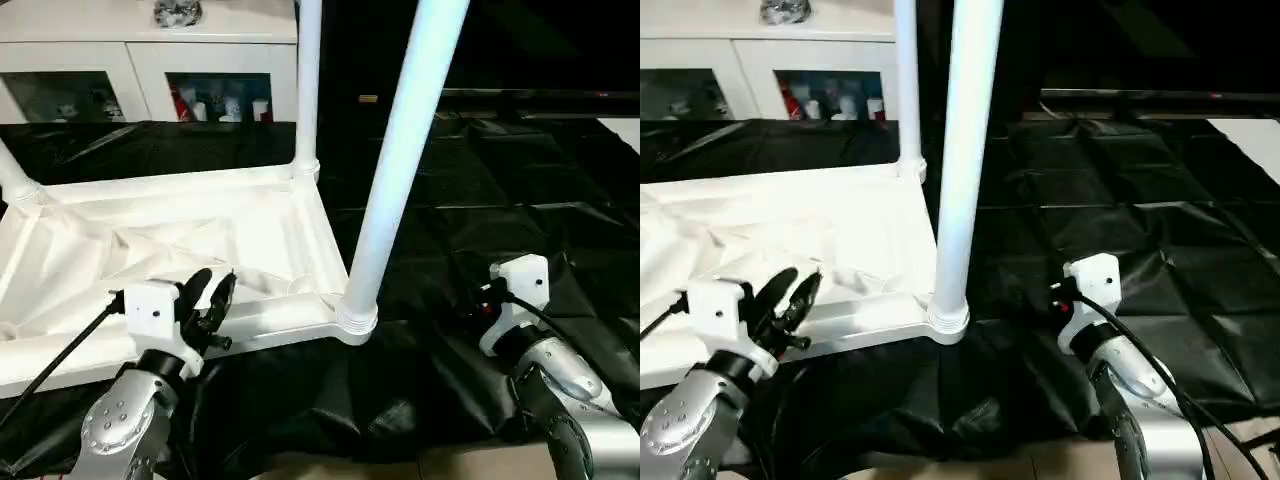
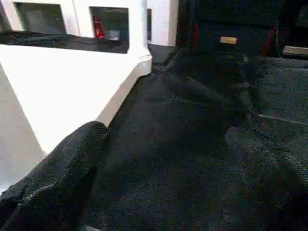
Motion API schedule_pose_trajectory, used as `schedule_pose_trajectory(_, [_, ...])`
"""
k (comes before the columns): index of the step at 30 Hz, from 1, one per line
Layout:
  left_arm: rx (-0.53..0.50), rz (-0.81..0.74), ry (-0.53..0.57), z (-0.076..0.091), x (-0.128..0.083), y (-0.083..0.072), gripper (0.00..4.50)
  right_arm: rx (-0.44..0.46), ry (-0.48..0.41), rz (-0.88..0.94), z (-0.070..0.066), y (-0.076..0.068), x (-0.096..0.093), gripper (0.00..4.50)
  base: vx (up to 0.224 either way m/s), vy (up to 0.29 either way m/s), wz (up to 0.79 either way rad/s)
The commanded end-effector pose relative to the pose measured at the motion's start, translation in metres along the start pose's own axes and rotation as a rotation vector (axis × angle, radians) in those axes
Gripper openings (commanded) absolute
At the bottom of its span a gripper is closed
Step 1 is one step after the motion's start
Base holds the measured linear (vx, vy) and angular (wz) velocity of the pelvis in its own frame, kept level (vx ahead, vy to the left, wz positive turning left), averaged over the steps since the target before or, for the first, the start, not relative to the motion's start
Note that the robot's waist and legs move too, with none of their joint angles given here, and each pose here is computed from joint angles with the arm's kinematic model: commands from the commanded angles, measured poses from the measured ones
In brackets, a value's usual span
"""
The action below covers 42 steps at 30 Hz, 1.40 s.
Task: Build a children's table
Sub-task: Rotate table base
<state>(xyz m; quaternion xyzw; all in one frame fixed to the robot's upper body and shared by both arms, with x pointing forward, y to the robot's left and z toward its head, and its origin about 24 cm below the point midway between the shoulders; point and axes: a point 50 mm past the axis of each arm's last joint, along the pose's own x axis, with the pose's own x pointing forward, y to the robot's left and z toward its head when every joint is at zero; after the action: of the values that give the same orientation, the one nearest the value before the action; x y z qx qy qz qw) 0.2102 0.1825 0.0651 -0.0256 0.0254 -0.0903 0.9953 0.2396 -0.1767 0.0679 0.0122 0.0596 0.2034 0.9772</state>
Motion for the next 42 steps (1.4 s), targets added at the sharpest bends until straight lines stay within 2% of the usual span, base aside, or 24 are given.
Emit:
schedule_pose_trajectory(1, [0.002,0.045,-0.014,0.002,-0.001,0.007,1.85,0.008,-0.005,0.025,0.002,0.006,0.003,4.44,0.000,0.000,0.00])
schedule_pose_trajectory(3, [-0.051,0.061,-0.019,0.001,0.000,0.008,1.85,0.001,0.016,0.020,-0.001,0.007,0.005,4.44,0.000,0.000,0.00])
schedule_pose_trajectory(5, [-0.089,0.027,-0.024,0.002,0.002,0.003,2.02,0.035,0.001,0.051,0.002,0.008,0.005,4.48,0.000,0.000,0.00])
schedule_pose_trajectory(9, [-0.082,-0.121,-0.005,0.003,0.006,-0.012,2.30,-0.004,0.025,0.031,-0.004,0.001,0.000,4.50,0.000,0.000,0.00])
schedule_pose_trajectory(12, [-0.069,-0.195,-0.004,0.007,0.014,-0.019,2.43,-0.013,0.019,0.037,0.001,-0.006,0.001,4.50,0.000,0.000,0.00])
schedule_pose_trajectory(14, [-0.051,-0.306,-0.003,0.010,0.021,-0.026,2.73,-0.016,0.023,0.045,0.004,-0.014,-0.002,4.50,0.000,0.000,0.00])
schedule_pose_trajectory(15, [-0.051,-0.345,0.004,0.011,0.024,-0.028,2.73,-0.003,0.026,0.076,0.004,-0.014,-0.004,4.50,0.000,0.000,0.00])
schedule_pose_trajectory(17, [-0.032,-0.373,0.014,0.011,0.028,-0.028,2.87,-0.056,0.072,0.156,0.000,-0.012,-0.004,4.50,0.000,0.000,0.00])
schedule_pose_trajectory(23, [-0.055,-0.383,0.005,0.014,0.029,-0.025,3.36,-0.059,0.084,0.221,0.000,-0.007,0.003,4.50,0.000,0.000,0.00])
schedule_pose_trajectory(27, [-0.100,-0.515,0.089,0.003,0.029,-0.030,3.36,-0.060,0.089,0.300,0.001,-0.002,0.004,4.50,0.000,0.000,0.00])
schedule_pose_trajectory(30, [-0.019,-0.662,0.143,0.004,0.031,-0.035,3.36,-0.077,0.131,0.366,-0.002,-0.003,0.001,4.50,0.000,0.000,0.00])
schedule_pose_trajectory(31, [0.017,-0.700,0.142,0.004,0.033,-0.036,3.10,-0.070,0.142,0.386,-0.003,-0.003,0.000,4.50,0.000,0.000,0.00])
schedule_pose_trajectory(33, [0.048,-0.741,0.147,0.004,0.039,-0.034,3.01,-0.057,0.165,0.433,-0.004,-0.002,-0.001,4.50,0.000,0.000,0.00])
schedule_pose_trajectory(34, [0.108,-0.771,0.165,0.003,0.046,-0.032,2.98,-0.066,0.191,0.488,-0.004,-0.001,-0.005,4.50,0.000,0.000,0.00])
schedule_pose_trajectory(35, [0.118,-0.779,0.170,0.003,0.048,-0.031,2.70,-0.068,0.195,0.499,-0.004,-0.001,-0.005,4.50,0.000,0.000,0.00])
schedule_pose_trajectory(37, [0.157,-0.816,0.191,0.003,0.052,-0.030,2.58,-0.070,0.209,0.541,-0.002,0.000,-0.008,4.50,0.000,0.000,0.00])
schedule_pose_trajectory(40, [0.199,-0.865,0.228,0.002,0.057,-0.025,2.30,-0.090,0.230,0.584,-0.001,0.001,-0.008,4.50,0.000,0.000,0.00])
schedule_pose_trajectory(41, [0.256,-0.907,0.256,0.000,0.060,-0.022,2.30,-0.127,0.251,0.606,-0.003,0.001,-0.007,4.50,0.000,0.000,0.00])
schedule_pose_trajectory(42, [0.267,-0.932,0.271,0.000,0.061,-0.021,2.19,-0.136,0.256,0.614,-0.003,0.000,-0.006,4.50,0.000,0.000,0.00])
